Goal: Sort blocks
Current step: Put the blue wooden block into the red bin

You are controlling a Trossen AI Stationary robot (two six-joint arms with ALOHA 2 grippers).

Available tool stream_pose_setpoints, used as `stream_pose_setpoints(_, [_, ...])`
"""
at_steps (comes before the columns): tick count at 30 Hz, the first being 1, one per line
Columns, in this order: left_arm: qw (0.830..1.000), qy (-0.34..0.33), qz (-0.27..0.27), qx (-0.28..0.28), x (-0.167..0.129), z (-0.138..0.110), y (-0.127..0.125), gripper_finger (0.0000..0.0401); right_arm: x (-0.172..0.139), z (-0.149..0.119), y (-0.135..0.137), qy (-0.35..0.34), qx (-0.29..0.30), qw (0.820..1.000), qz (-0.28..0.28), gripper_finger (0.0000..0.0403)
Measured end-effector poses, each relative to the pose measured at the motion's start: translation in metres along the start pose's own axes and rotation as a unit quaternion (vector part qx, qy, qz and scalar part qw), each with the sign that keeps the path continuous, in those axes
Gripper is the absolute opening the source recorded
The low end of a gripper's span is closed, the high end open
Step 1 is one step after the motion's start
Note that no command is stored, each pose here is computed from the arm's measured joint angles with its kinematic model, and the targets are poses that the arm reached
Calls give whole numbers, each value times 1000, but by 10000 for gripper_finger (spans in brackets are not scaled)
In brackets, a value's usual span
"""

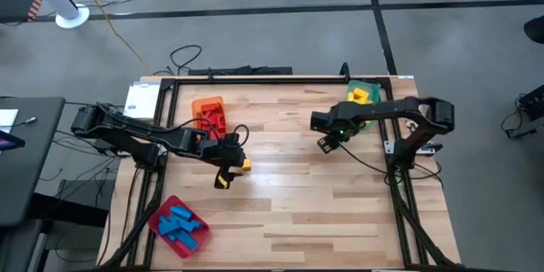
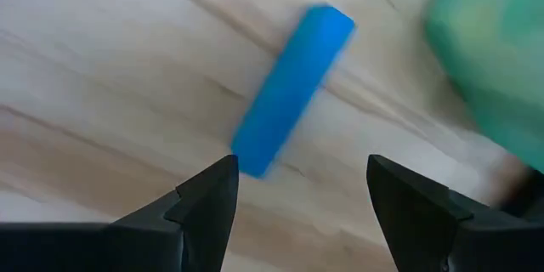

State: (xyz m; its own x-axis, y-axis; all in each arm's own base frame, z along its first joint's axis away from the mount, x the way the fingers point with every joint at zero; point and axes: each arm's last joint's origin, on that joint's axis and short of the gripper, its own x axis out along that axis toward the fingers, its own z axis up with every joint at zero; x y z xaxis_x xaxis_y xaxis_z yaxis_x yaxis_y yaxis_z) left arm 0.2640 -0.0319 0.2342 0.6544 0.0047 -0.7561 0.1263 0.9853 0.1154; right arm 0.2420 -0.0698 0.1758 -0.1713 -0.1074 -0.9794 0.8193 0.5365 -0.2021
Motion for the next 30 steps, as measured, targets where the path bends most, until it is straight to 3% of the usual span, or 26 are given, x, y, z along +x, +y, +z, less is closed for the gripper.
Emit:
stream_pose_setpoints(5, [1000,-2,-3,4,0,0,-2,274,11,-6,1,-44,33,996,71,276])
stream_pose_setpoints(17, [1000,-2,-6,3,0,0,-4,274,45,-9,-3,-47,53,995,77,264])
stream_pose_setpoints(21, [1000,0,-8,5,-1,0,-6,274,43,-8,-1,-66,49,993,84,214])
stream_pose_setpoints(28, [1000,15,-5,10,-1,-3,-6,274,41,-12,9,-84,17,992,95,72])
stream_pose_setpoints(30, [999,16,23,31,-1,-2,-9,274,37,-16,16,-89,-10,991,102,42])
